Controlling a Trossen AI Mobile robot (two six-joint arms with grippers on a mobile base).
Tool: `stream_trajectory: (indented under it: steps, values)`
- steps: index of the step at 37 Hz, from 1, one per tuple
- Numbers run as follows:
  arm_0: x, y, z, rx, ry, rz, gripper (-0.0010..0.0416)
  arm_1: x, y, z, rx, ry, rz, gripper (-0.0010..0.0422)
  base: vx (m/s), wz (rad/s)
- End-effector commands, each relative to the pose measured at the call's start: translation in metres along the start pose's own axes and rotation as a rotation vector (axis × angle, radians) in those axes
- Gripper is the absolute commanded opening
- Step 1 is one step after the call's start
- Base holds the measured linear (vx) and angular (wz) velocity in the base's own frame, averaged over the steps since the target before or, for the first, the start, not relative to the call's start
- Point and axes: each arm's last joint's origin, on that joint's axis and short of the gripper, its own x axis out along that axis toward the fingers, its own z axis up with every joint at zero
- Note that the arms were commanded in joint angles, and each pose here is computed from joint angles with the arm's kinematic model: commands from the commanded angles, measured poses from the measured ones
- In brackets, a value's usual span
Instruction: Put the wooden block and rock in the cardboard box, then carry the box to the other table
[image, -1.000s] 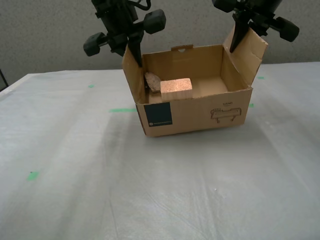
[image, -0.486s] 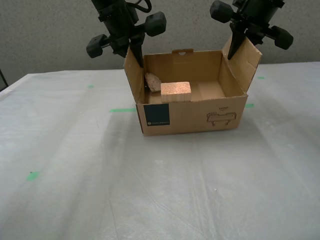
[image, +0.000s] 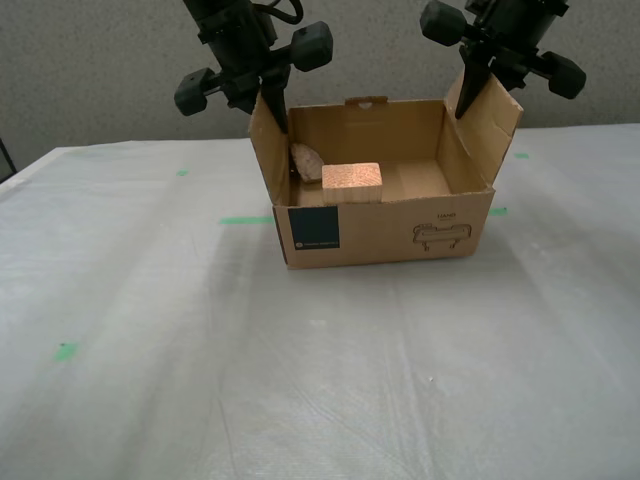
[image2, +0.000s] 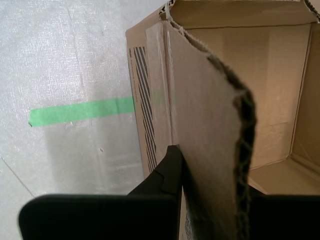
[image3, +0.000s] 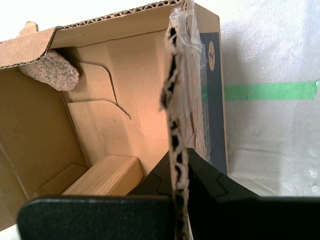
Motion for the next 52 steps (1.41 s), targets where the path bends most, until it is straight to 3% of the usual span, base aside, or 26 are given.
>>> stream_trajectory:
  steps: [1,8,16,24,31,38,48,52]
  values:
    - [-0.001,0.001,0.001,0.021,-0.001,0.019,0.0006,-0.001,-0.002,0.001,0.001,-0.001,-0.027,0.0005,0.000,0.000]
    - [-0.001,0.001,0.001,0.026,-0.005,0.017,0.0045,-0.001,-0.002,0.001,-0.009,-0.002,-0.028,0.0065,0.000,0.000]
    - [-0.001,0.000,0.002,0.025,-0.029,-0.031,0.0117,-0.001,-0.003,0.002,-0.007,-0.014,-0.032,0.0152,0.000,0.000]
    - [-0.001,0.000,0.002,0.025,-0.029,-0.031,0.0220,-0.001,-0.001,0.003,-0.012,-0.039,0.010,0.0230,0.000,0.000]
    - [-0.001,0.000,0.002,0.025,-0.028,-0.031,0.0323,-0.001,-0.001,0.003,-0.022,-0.038,0.010,0.0290,0.000,0.000]
    - [-0.001,0.000,0.002,0.009,-0.028,-0.032,0.0399,-0.001,-0.001,0.003,-0.017,-0.038,0.010,0.0342,0.000,0.000]
    - [-0.006,0.002,0.000,-0.046,-0.036,-0.028,0.0375,-0.005,-0.002,0.002,0.071,-0.042,0.010,0.0404,0.000,0.000]
    - [-0.015,0.004,0.000,-0.058,-0.063,-0.026,0.0374,-0.015,-0.005,0.003,0.091,-0.070,0.005,0.0392,0.000,0.000]
